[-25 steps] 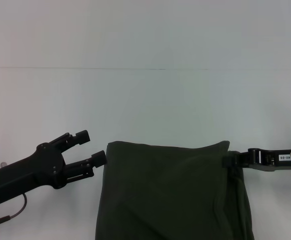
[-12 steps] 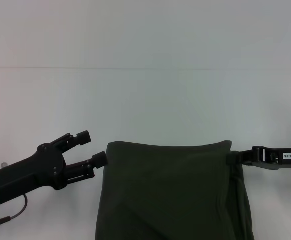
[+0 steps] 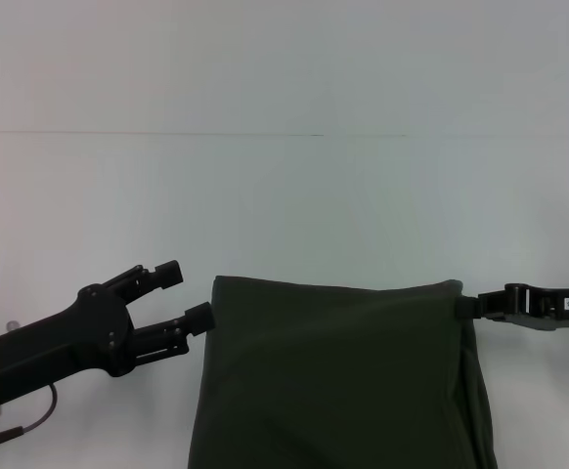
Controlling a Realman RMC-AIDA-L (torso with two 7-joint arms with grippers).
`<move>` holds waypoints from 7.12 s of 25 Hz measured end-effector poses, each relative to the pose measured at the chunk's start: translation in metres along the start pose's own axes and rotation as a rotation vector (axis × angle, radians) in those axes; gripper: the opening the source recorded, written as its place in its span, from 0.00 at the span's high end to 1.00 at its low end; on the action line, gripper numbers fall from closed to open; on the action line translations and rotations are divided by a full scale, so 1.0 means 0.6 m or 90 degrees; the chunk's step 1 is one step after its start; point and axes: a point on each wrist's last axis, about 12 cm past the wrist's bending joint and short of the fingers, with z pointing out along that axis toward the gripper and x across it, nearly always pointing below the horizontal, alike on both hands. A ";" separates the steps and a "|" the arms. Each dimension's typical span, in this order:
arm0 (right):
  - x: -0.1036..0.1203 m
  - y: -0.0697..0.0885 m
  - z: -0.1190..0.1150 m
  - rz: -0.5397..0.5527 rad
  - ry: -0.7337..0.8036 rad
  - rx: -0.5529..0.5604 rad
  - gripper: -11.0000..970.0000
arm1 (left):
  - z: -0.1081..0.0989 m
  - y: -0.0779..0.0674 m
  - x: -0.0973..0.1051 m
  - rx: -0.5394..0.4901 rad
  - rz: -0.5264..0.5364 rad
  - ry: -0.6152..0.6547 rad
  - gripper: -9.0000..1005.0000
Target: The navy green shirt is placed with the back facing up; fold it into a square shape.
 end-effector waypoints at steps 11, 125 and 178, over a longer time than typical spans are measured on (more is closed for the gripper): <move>0.009 -0.010 -0.004 -0.009 0.030 0.030 0.98 | 0.006 0.001 -0.006 0.008 -0.002 -0.008 0.05; 0.116 -0.016 0.008 -0.581 -0.008 -0.070 0.30 | 0.027 0.032 -0.009 -0.072 -0.238 -0.047 0.05; 0.204 -0.006 -0.049 -0.681 -0.188 -0.143 0.09 | 0.137 0.082 -0.026 -0.221 -0.496 0.385 0.09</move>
